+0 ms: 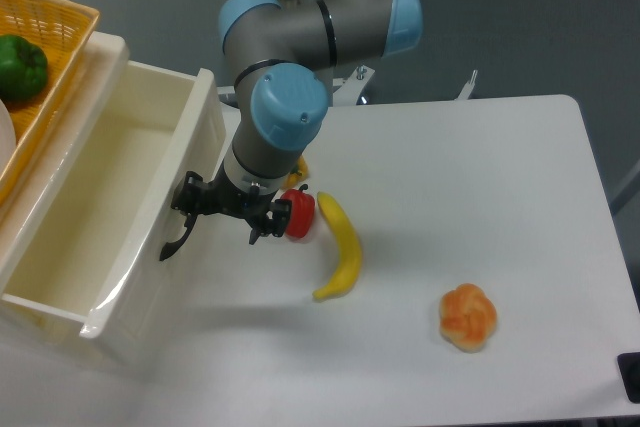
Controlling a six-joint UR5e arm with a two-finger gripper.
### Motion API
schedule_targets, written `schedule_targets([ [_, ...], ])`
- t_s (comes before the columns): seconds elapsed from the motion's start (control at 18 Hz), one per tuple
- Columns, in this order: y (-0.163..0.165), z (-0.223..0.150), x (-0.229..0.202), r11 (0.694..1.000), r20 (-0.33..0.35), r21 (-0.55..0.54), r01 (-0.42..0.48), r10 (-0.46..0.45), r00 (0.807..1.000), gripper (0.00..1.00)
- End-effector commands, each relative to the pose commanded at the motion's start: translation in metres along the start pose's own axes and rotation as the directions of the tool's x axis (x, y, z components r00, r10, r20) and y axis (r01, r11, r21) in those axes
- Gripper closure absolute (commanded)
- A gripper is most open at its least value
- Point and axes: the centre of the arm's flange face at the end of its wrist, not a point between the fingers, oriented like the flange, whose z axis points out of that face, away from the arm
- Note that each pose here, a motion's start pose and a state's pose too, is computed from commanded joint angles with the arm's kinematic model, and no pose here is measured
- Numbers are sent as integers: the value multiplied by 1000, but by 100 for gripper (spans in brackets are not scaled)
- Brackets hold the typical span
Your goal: Slide open the top white drawer
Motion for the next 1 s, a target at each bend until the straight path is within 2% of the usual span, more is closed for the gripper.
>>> schedule_targets([
  [0.78, -2, -6, -15, 1000, 18, -3, 20, -20, 1000, 0],
  [1.0, -3, -22, -25, 999, 27, 23, 33, -34, 999, 0],
])
